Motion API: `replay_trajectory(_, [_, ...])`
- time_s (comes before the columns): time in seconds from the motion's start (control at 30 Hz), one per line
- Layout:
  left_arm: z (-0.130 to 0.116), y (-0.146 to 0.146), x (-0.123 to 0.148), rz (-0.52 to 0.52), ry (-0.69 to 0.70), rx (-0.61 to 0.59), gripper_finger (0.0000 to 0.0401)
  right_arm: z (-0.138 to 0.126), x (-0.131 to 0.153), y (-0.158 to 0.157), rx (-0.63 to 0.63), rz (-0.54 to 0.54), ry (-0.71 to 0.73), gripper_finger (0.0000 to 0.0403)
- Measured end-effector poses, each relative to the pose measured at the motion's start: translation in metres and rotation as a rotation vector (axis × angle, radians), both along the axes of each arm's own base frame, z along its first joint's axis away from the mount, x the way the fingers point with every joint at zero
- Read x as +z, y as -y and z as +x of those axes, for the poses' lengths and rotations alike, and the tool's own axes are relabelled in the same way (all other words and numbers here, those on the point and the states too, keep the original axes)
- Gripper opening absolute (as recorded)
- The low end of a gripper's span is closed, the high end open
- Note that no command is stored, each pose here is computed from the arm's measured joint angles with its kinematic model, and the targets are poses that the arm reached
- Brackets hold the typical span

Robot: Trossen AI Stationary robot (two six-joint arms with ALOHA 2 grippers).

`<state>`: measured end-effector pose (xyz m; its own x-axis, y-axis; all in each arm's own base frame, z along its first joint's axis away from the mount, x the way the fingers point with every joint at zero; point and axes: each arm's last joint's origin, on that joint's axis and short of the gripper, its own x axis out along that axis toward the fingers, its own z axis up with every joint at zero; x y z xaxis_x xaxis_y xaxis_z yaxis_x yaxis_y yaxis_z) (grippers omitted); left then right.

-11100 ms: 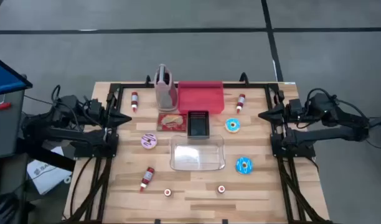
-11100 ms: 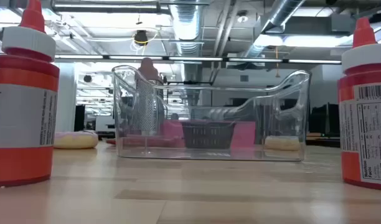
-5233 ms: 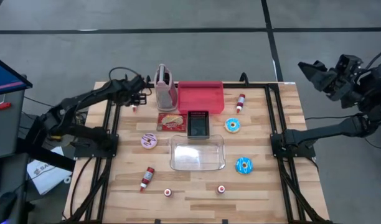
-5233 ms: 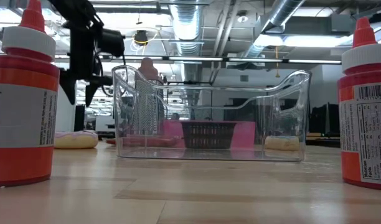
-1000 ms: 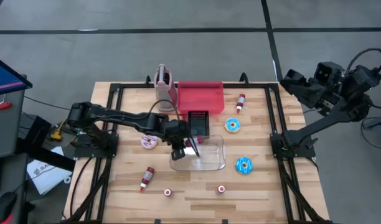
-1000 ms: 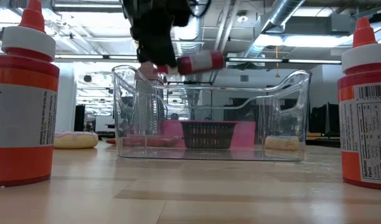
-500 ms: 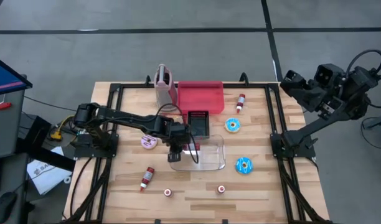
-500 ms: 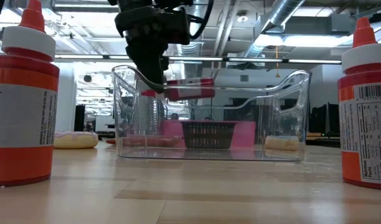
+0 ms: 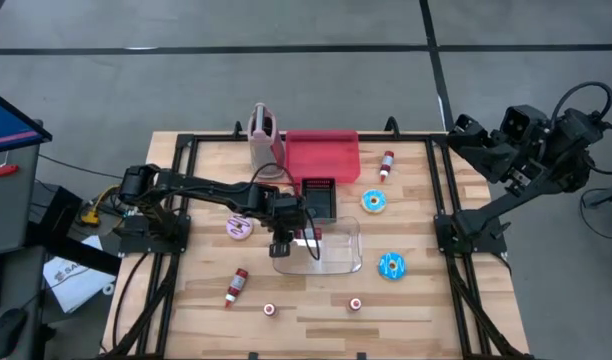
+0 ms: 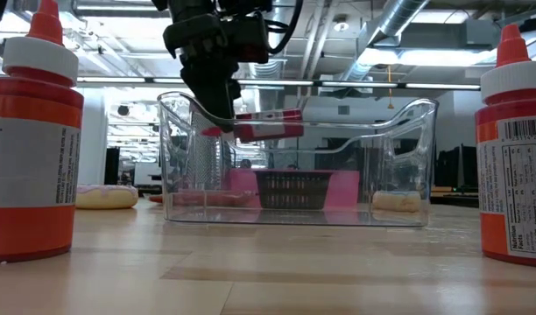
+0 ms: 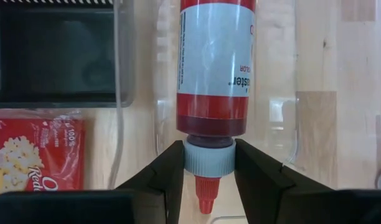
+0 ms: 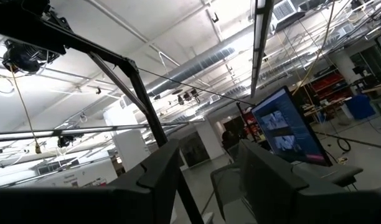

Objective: Pick & Place Food Item
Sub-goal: Put the top left red food coloring bottle into the transparent bin

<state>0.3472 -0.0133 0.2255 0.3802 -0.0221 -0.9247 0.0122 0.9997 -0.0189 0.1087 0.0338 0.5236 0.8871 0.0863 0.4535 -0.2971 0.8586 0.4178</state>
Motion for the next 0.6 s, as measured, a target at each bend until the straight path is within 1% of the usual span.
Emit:
replay_trajectory(0.1, [0.001,-0.002,0.0,-0.001,0.006,0.006,0.0115,0.0,0.0,0.0,0.0,0.001,0.003,0.0159])
replay_trajectory(0.2, [0.001,-0.003,0.0,-0.024,0.007,-0.005,0.0115,-0.001,0.001,0.0,0.0,0.005,0.013,0.0159])
replay_trajectory(0.43, [0.001,-0.001,0.0,-0.009,0.013,-0.056,0.0115,-0.001,0.002,0.0,0.0,0.007,0.02,0.0159])
replay_trajectory(0.6, [0.006,-0.001,-0.015,-0.006,-0.022,-0.066,0.0115,-0.001,0.002,0.0,0.0,0.008,0.021,0.0159])
